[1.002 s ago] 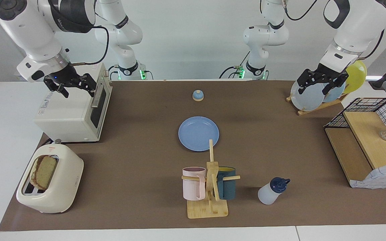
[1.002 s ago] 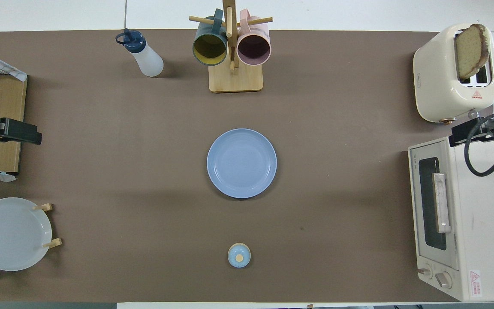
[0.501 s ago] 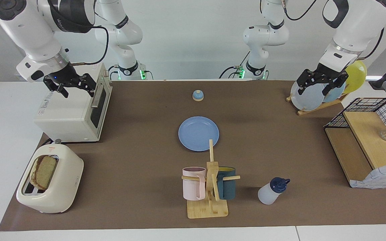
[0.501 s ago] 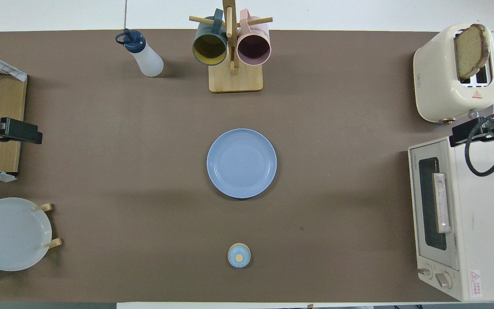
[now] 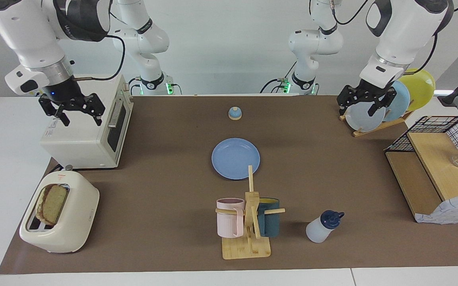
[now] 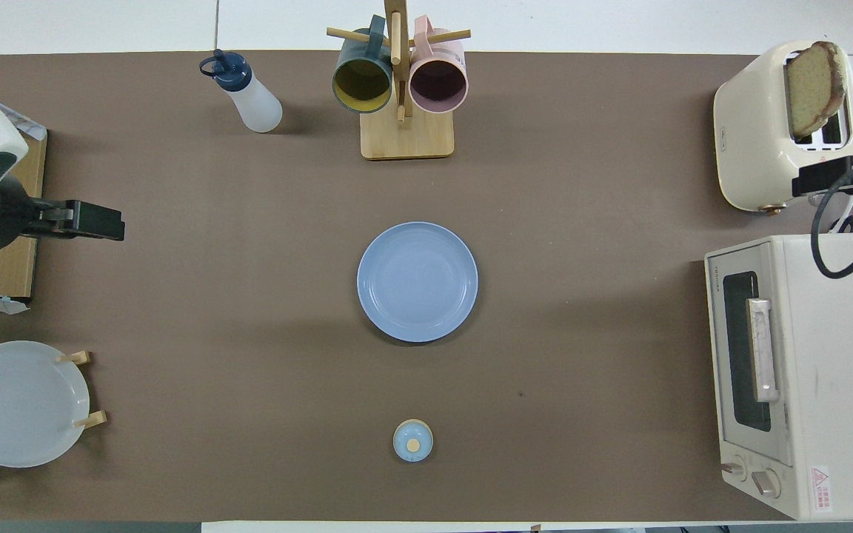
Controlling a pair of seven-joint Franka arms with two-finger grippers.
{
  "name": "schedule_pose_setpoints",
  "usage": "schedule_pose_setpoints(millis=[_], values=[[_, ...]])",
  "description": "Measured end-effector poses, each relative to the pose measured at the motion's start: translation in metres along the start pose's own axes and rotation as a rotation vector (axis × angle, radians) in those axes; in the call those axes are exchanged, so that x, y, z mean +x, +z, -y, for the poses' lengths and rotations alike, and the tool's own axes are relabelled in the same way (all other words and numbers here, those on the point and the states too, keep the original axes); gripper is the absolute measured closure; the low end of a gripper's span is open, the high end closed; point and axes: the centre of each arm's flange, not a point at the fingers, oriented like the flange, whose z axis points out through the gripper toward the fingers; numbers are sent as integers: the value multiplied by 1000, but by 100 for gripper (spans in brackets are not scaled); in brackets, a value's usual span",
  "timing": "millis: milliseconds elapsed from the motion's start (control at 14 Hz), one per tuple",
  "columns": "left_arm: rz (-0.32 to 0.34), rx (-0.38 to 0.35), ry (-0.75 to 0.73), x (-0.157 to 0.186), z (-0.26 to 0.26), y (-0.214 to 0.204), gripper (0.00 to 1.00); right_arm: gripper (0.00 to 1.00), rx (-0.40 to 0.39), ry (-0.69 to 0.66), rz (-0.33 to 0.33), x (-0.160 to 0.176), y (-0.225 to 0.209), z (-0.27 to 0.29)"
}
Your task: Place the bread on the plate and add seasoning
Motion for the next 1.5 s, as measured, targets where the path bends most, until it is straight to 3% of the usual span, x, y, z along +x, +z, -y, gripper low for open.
schedule_pose_setpoints(millis=[143,430,787,1145,1503], values=[[-121,-10,-24,3,-8,21,0,0,-34,-33,-111,12,6,-2],[-239,-22,1,1,-43,92,0,0,-77,8,-299,25,13,-47],[-359,24,-43,28,-89,199,0,0,-80,33,-326,41,77,-57],[-368,40,-111,61,-102,243,0,4,-85,22,-393,62,132,-54],[-460,70,-191,98,-106,263,0,61,13,102,-412,64,130,-58]])
